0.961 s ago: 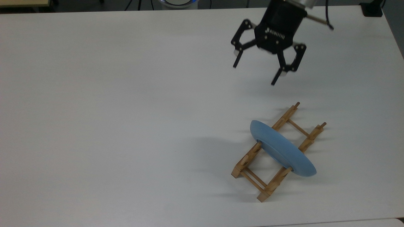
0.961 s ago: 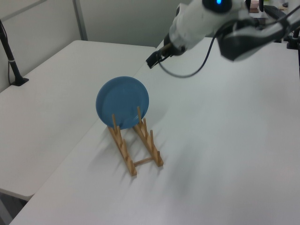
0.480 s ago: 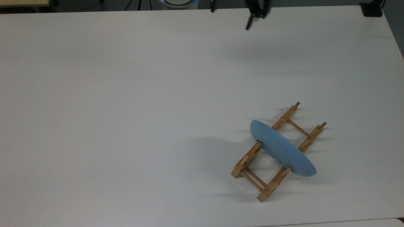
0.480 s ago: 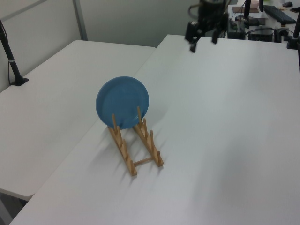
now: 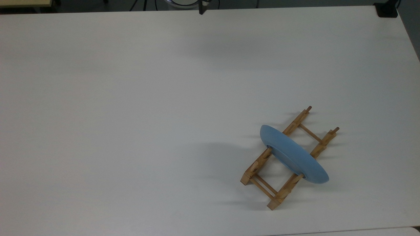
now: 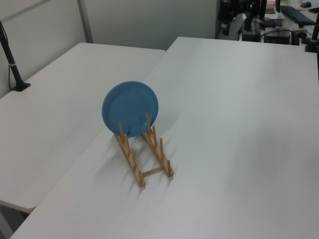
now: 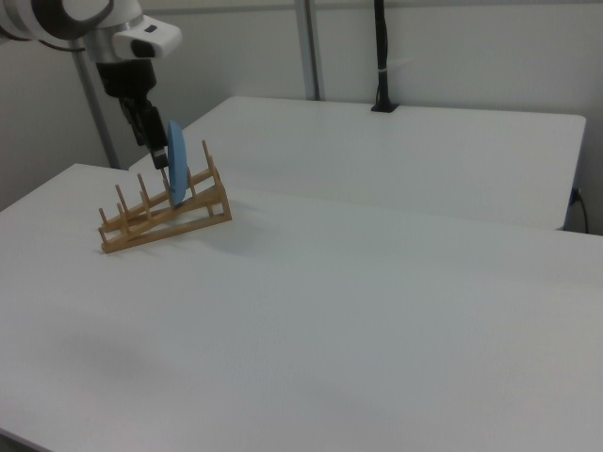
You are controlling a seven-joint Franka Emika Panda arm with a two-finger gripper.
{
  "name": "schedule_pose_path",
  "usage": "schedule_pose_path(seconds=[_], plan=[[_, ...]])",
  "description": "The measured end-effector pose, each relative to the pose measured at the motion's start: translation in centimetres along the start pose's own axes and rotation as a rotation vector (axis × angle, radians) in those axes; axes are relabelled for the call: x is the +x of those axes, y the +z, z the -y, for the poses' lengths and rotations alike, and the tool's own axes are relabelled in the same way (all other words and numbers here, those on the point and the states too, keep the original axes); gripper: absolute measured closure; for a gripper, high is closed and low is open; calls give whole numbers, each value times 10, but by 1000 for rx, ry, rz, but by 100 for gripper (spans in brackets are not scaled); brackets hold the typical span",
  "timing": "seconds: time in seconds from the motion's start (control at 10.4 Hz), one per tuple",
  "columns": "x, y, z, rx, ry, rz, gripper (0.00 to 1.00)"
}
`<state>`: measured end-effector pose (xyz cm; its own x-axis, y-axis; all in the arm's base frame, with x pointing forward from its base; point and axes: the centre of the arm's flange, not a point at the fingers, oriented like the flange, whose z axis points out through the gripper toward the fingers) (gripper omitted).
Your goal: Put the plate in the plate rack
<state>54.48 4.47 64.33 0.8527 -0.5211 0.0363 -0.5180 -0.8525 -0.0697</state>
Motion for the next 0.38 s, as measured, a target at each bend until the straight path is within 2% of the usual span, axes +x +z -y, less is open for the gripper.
schedule_pose_path(seconds=[0.19,0.38], plan=[[7,-2,-11,12,-223,-4,0],[15,-2,-19,19,-372,-21,0]])
